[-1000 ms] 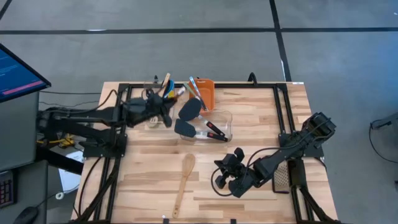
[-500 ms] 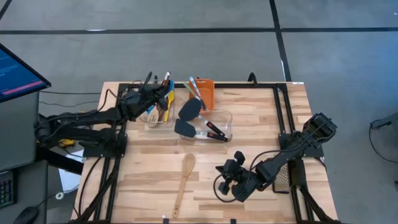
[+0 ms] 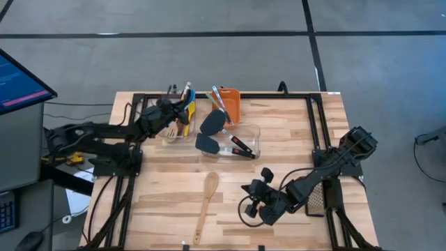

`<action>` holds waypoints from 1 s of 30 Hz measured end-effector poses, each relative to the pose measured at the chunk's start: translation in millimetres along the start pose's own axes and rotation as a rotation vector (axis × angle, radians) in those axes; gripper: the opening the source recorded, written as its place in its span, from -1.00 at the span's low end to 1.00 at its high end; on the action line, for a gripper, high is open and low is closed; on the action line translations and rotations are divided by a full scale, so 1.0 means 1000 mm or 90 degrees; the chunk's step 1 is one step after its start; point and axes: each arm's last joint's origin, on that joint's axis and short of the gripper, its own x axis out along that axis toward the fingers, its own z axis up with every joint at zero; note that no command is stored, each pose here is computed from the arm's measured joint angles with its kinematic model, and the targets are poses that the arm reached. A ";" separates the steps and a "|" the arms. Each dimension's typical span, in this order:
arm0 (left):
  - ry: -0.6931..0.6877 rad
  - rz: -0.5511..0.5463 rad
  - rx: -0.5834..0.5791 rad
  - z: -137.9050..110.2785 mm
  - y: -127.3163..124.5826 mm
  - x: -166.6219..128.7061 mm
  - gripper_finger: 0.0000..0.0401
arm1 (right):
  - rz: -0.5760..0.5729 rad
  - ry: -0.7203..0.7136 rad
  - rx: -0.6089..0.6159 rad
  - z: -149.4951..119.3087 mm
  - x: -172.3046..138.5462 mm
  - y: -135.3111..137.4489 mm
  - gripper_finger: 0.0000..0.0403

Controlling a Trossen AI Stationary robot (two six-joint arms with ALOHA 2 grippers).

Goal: Pick & Place Kitchen Items
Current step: Put the dark brown wooden spoon into the top transparent bin

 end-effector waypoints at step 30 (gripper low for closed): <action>0.133 0.055 0.004 -0.062 0.008 0.028 -0.86 | -0.016 -0.001 -0.003 0.005 0.007 -0.005 -1.00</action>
